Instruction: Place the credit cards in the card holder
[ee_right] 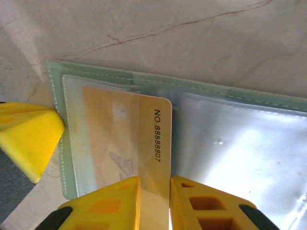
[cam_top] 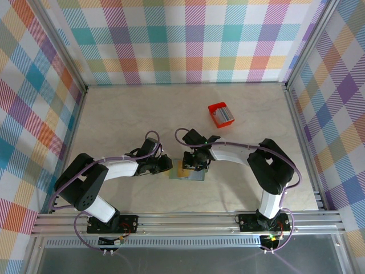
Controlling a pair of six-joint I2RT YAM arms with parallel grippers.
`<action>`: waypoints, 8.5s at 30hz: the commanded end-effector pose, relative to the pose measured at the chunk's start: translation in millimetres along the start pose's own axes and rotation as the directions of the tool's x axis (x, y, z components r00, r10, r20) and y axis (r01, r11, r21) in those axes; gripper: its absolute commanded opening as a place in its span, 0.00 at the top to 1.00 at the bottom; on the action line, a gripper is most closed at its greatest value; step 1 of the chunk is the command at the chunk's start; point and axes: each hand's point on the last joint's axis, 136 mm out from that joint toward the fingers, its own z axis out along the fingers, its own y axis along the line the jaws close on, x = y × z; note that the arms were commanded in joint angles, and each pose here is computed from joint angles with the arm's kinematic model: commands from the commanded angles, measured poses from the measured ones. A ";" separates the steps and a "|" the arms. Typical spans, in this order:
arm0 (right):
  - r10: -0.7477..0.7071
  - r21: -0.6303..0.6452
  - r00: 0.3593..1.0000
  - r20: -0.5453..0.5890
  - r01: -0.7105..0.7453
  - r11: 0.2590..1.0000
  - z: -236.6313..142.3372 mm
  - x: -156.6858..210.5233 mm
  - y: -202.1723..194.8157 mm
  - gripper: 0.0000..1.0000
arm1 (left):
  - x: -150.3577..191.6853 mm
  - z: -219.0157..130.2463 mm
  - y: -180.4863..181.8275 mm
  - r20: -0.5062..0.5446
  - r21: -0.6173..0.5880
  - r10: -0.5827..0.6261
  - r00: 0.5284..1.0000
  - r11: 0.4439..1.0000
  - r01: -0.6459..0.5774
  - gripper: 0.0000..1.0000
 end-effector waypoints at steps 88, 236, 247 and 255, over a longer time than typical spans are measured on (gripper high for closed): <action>-0.073 0.121 0.991 0.116 0.058 0.991 -47.0 -9.1 -17.9 0.65 | -24.2 -51.6 -49.4 0.176 0.171 0.028 0.984 0.984 -0.059 0.75; -0.004 0.171 1.000 -0.001 0.004 0.985 -20.3 -7.1 -41.0 0.56 | 7.9 2.7 -8.1 0.065 0.141 -0.048 0.997 0.989 0.038 0.76; -0.011 0.132 0.998 -0.056 0.019 0.991 -2.4 -2.5 -36.6 0.53 | 8.1 2.5 -7.9 0.064 0.140 -0.050 0.997 0.989 0.041 0.76; -0.046 0.042 0.998 -0.044 0.048 0.998 -5.3 -4.8 -19.5 0.53 | 8.7 2.5 -7.4 0.065 0.141 -0.049 0.997 0.989 0.040 0.76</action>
